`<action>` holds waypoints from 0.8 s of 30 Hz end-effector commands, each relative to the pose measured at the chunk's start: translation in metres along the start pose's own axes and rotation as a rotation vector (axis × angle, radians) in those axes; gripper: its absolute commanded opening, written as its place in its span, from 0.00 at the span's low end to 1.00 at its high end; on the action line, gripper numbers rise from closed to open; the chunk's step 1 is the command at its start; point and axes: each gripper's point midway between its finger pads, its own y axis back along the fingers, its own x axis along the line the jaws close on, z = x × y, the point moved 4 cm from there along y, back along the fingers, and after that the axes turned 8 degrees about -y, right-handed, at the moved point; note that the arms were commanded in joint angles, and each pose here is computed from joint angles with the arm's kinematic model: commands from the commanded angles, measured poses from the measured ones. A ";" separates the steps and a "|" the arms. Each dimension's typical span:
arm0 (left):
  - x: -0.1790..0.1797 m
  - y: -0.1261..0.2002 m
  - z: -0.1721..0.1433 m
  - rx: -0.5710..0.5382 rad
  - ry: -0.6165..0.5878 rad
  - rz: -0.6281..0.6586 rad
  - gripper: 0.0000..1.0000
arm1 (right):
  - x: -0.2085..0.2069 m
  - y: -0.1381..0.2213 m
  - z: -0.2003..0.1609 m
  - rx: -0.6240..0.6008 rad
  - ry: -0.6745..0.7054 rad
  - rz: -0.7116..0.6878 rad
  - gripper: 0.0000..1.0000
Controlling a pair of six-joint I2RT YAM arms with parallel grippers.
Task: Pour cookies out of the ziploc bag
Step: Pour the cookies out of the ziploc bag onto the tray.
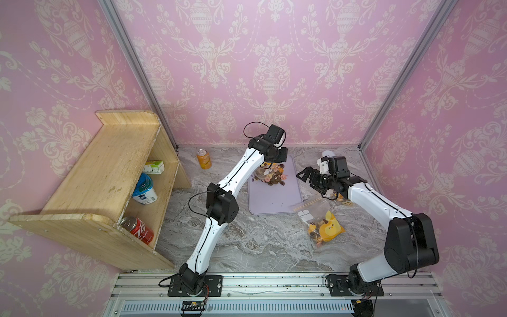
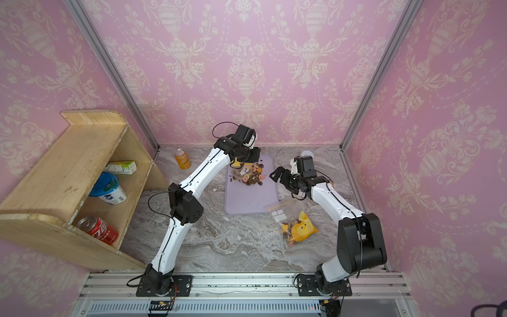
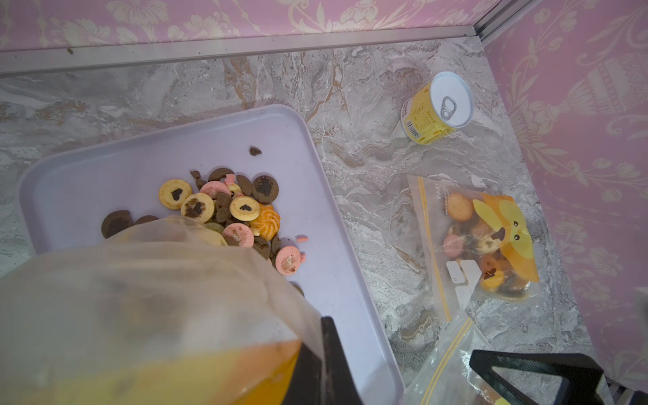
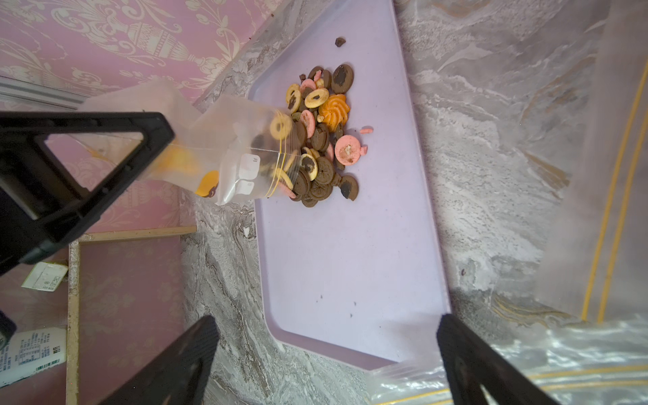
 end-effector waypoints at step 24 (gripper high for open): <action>-0.022 0.089 0.040 -0.168 -0.001 -0.055 0.00 | 0.021 0.020 0.002 -0.040 0.014 0.113 1.00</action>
